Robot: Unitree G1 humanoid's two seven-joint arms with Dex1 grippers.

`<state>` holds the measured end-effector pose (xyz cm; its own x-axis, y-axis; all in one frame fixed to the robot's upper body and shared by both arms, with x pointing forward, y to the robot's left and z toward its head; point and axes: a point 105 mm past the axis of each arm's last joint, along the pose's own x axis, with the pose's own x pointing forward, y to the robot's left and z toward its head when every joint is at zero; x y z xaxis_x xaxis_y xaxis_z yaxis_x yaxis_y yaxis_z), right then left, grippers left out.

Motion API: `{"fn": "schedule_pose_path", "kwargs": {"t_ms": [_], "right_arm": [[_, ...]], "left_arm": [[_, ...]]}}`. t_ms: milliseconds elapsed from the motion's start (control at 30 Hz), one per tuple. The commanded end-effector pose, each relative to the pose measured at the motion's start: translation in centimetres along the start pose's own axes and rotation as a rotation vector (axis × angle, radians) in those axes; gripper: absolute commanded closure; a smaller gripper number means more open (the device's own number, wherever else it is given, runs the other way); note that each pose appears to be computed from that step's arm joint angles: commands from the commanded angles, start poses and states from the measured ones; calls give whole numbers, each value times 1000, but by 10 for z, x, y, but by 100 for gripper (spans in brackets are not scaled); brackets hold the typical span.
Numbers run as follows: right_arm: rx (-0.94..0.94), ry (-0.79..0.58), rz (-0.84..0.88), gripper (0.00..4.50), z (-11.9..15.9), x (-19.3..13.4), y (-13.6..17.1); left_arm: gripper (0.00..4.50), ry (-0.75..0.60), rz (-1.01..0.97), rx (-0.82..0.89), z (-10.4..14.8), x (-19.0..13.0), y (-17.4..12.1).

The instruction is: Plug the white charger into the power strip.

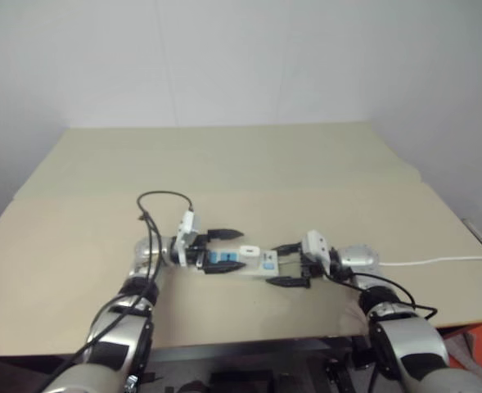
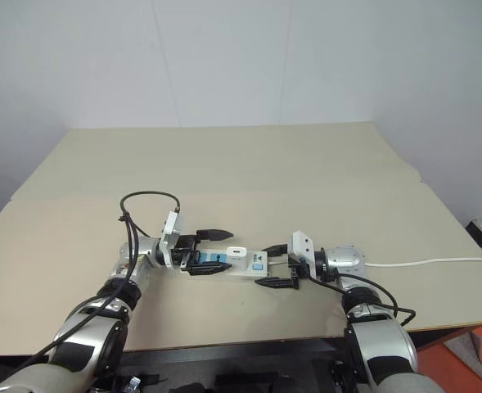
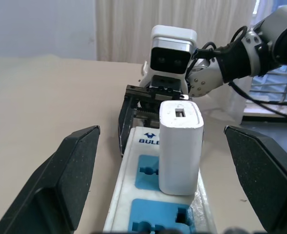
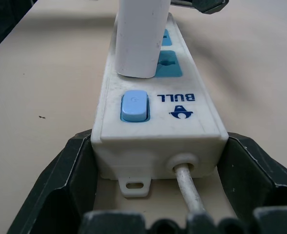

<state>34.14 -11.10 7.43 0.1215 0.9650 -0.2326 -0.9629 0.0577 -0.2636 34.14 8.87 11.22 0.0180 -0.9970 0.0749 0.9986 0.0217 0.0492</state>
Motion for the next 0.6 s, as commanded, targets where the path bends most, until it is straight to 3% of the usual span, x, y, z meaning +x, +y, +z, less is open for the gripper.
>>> {"fn": "schedule_pose_path", "kwargs": {"t_ms": [33, 133, 233, 600], "right_arm": [[-9, 20, 72, 109, -3, 5, 10], [-20, 14, 52, 109, -2, 5, 7], [-25, 7, 41, 5, 0, 5, 5], [-52, -3, 29, 5, 4, -3, 3]], "left_arm": [[4, -32, -27, 0, 14, -5, -3], [4, -43, -42, 23, 27, -11, -4], [0, -51, -29, 42, 35, -18, -3], [0, -91, 50, 106, 61, -51, 1]]}}
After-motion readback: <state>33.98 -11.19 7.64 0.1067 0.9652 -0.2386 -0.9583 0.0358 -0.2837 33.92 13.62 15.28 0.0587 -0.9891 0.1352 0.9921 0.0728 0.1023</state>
